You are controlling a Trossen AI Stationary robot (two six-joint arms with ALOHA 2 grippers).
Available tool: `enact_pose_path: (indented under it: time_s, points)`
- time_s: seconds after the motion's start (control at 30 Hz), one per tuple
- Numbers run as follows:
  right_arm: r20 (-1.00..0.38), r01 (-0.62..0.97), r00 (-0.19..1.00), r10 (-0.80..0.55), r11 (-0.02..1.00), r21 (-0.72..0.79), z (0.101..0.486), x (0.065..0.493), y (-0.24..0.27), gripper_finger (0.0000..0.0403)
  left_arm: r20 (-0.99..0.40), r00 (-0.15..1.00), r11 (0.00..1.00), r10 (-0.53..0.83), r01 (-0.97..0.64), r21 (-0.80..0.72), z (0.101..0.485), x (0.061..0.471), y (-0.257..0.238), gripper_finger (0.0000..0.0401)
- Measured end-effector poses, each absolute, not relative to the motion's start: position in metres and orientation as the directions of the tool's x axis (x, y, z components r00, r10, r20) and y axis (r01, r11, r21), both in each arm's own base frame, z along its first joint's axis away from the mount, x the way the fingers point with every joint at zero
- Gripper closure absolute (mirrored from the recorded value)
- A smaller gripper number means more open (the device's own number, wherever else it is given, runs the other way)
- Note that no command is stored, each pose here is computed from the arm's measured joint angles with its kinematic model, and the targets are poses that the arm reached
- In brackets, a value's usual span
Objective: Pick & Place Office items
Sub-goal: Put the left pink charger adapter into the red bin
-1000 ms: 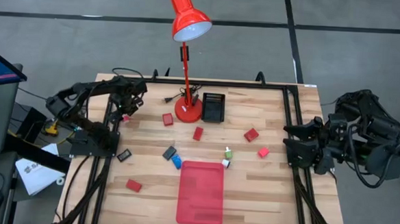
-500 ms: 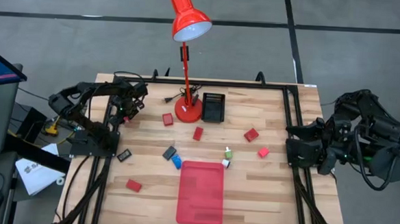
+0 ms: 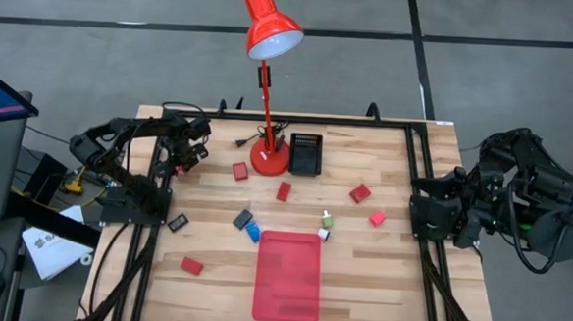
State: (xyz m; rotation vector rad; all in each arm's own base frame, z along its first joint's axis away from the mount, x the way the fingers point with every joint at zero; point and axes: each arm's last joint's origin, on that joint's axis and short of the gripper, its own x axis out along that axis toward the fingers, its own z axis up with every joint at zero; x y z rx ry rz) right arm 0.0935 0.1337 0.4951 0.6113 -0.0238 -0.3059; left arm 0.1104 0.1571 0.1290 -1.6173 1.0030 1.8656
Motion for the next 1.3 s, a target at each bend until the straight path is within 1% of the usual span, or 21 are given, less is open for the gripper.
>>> enact_pose_path:
  time_s: [0.07,0.17,0.3,0.4,0.5,0.57,0.6,0.77,0.9,0.97,1.0,1.1,1.17,1.3]
  points:
    - [-0.069,0.278,0.954,-0.29,0.78,0.56,0.495,0.093,0.133,0.0121,-0.979,-0.165,-0.572,-0.123,-0.794,0.205,0.129,0.111,0.157,0.0213]
    - [-0.069,0.279,0.955,-0.29,0.784,0.555,0.495,0.093,0.132,0.0121,-0.982,-0.142,-0.529,-0.125,-0.828,0.187,0.132,0.119,0.156,0.0217]
    - [-0.069,0.281,0.954,-0.291,0.792,0.542,0.495,0.092,0.131,0.0121,-0.99,0.01,-0.442,-0.142,-0.895,0.054,0.137,0.144,0.146,0.0216]
    - [-0.069,0.284,0.953,-0.294,0.795,0.536,0.494,0.092,0.13,0.0121,-0.991,0.045,-0.44,-0.124,-0.898,0.014,0.138,0.161,0.133,0.0213]
    - [-0.069,0.283,0.954,-0.293,0.793,0.539,0.495,0.092,0.13,0.0121,-0.992,0.044,-0.453,-0.118,-0.891,0.014,0.139,0.172,0.119,0.0212]
    - [-0.068,0.282,0.954,-0.293,0.791,0.543,0.495,0.092,0.13,0.0121,-0.995,0.047,-0.475,-0.093,-0.88,0.003,0.143,0.178,0.111,0.0212]
    - [-0.069,0.282,0.954,-0.293,0.791,0.543,0.495,0.092,0.13,0.0121,-0.997,0.038,-0.503,-0.062,-0.864,-0.001,0.145,0.179,0.108,0.0212]
    - [-0.069,0.282,0.954,-0.293,0.792,0.541,0.495,0.091,0.129,0.0121,-0.995,0.02,-0.691,0.1,-0.718,-0.083,0.16,0.176,0.102,0.0213]
    - [-0.069,0.283,0.954,-0.293,0.794,0.538,0.495,0.09,0.128,0.0121,-0.971,-0.013,-0.796,0.238,-0.576,-0.187,0.17,0.17,0.105,0.0219]
    - [-0.069,0.282,0.954,-0.293,0.794,0.538,0.495,0.091,0.128,0.0121,-0.955,-0.062,-0.821,0.29,-0.529,-0.215,0.173,0.165,0.107,0.0224]
    - [-0.069,0.282,0.954,-0.292,0.793,0.539,0.495,0.091,0.128,0.0121,-0.952,-0.088,-0.829,0.295,-0.52,-0.209,0.173,0.162,0.108,0.0226]
    - [-0.069,0.274,0.957,-0.283,0.792,0.546,0.496,0.09,0.129,0.0121,-0.956,-0.15,-0.838,0.254,-0.527,-0.14,0.171,0.151,0.113,0.023]
    - [-0.068,0.269,0.958,-0.279,0.791,0.549,0.496,0.089,0.129,0.0121,-0.958,-0.163,-0.833,0.235,-0.541,-0.112,0.168,0.147,0.115,0.023]
    - [-0.066,0.272,0.957,-0.284,0.789,0.552,0.496,0.089,0.129,0.0121,-0.958,-0.155,-0.829,0.242,-0.546,-0.121,0.168,0.144,0.123,0.022]
